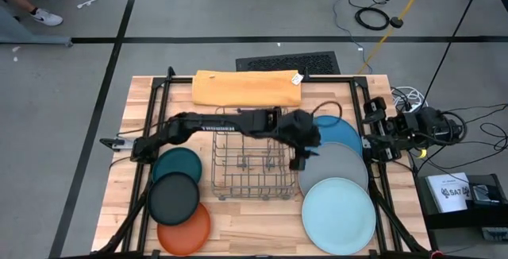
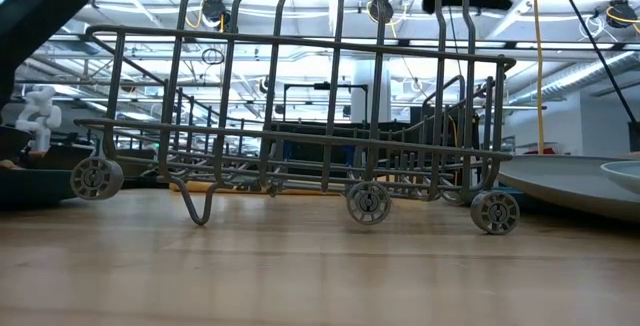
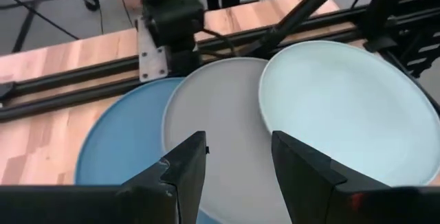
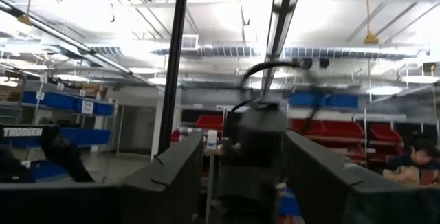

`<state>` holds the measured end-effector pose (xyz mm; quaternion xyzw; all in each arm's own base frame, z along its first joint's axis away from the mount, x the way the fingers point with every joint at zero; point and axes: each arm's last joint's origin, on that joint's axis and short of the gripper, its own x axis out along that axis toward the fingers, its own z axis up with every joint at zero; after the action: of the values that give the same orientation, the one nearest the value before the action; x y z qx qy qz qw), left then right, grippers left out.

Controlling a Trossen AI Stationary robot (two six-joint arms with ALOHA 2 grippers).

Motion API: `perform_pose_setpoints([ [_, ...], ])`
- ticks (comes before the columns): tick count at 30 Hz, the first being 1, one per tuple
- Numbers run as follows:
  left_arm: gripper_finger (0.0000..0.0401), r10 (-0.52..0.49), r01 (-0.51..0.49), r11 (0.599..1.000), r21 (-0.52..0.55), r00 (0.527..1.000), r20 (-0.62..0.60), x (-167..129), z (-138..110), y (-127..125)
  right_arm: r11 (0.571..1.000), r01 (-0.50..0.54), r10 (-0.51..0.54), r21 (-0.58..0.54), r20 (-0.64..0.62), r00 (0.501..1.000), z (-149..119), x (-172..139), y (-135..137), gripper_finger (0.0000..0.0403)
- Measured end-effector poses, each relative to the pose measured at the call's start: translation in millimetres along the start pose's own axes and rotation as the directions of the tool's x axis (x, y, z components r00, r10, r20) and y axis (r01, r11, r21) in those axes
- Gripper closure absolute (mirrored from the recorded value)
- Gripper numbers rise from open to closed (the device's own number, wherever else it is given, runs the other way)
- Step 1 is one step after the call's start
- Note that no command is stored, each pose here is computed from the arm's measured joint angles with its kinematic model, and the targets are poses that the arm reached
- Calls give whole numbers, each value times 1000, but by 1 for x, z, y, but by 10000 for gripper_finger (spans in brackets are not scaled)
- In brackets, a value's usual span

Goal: Sort dishes
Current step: Adjust the dish rack to the center

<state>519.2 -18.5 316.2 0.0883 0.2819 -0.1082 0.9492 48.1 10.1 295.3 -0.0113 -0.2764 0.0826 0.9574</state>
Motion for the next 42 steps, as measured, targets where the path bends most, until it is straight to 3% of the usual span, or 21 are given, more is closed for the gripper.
perform_pose_setpoints([
  [6,235,-29,29,1000,-7,1000,-9,9,1,-22,1000,7,-6,-6,70,998,7,0,-1,197],
  [15,235,-72,70,996,-63,997,-37,29,-8,-47,1000,8,-7,-12,72,997,7,0,-1,180],
  [19,235,-80,81,996,-45,997,18,32,0,-68,1000,9,-8,-20,77,997,7,0,-1,175],
  [29,235,-48,59,988,-142,996,79,32,11,-108,1000,-17,16,1,107,994,10,-1,0,174],
  [36,235,-103,119,983,-137,988,116,37,13,-137,1000,-10,10,-7,116,993,11,-1,0,174],
  [42,235,-217,233,958,-166,970,113,65,-4,-139,1000,-5,8,-26,119,993,11,-1,0,174],
])
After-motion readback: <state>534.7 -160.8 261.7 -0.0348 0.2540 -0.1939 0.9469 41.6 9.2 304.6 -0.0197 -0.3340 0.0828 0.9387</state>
